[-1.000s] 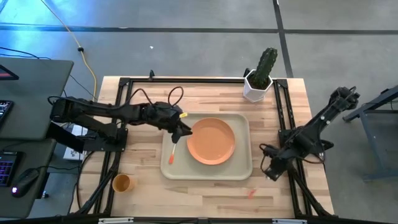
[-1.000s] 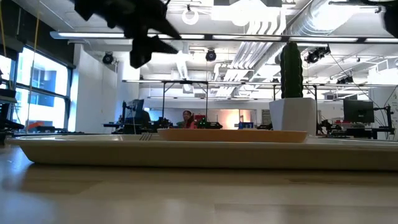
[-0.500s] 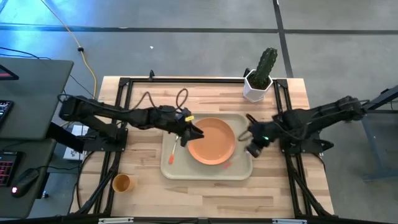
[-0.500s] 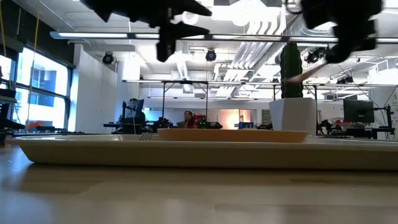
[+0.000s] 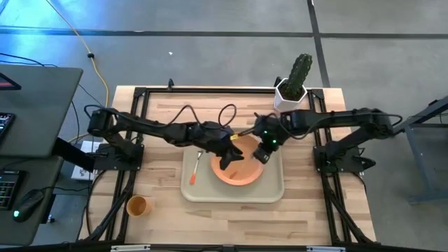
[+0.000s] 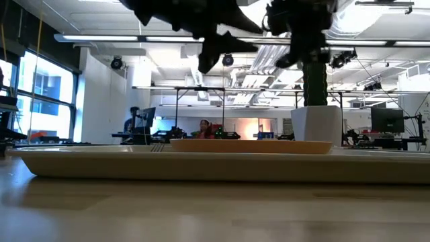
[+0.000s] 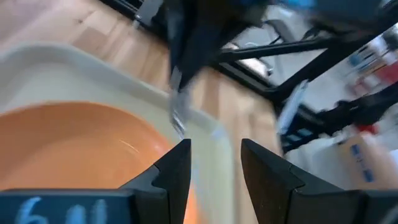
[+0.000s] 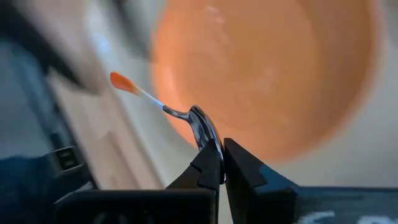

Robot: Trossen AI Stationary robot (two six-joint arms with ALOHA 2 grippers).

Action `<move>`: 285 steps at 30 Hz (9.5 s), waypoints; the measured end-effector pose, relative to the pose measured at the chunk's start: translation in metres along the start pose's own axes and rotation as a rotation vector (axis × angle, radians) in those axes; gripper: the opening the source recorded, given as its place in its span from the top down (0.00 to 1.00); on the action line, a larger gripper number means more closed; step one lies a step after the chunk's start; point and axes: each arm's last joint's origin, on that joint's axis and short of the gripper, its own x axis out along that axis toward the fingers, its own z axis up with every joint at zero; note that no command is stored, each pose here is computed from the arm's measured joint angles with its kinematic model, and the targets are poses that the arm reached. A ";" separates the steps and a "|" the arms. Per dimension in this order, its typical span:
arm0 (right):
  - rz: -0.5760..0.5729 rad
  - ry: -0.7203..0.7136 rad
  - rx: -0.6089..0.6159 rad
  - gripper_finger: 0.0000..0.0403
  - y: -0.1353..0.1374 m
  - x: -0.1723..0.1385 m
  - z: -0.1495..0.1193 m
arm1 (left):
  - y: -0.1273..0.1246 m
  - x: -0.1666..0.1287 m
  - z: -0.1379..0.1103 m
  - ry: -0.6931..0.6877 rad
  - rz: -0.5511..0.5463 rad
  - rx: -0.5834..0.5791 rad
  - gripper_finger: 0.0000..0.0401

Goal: Pick and place plate/cup/fork/spoon on tray
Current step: Put the orange spoon on the light brown serving tray to the left of the orange plate

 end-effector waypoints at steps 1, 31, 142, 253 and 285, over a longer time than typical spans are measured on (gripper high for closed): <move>0.030 -0.002 -0.024 1.00 0.000 0.002 0.004 | 0.002 0.003 -0.003 0.013 0.010 0.025 0.67; 0.032 -0.149 -0.254 1.00 -0.001 0.012 0.025 | 0.029 0.009 -0.010 0.174 -0.032 -0.073 0.95; -0.272 -0.346 -0.108 0.63 -0.021 0.003 0.038 | 0.049 -0.036 -0.148 -0.105 0.474 -0.850 0.74; 0.171 -0.605 0.510 0.68 -0.016 0.009 0.079 | -0.019 -0.053 -0.054 0.466 1.447 1.490 1.00; 0.345 -0.618 0.476 0.68 -0.009 -0.004 0.086 | 0.006 -0.054 -0.043 0.565 1.479 1.473 1.00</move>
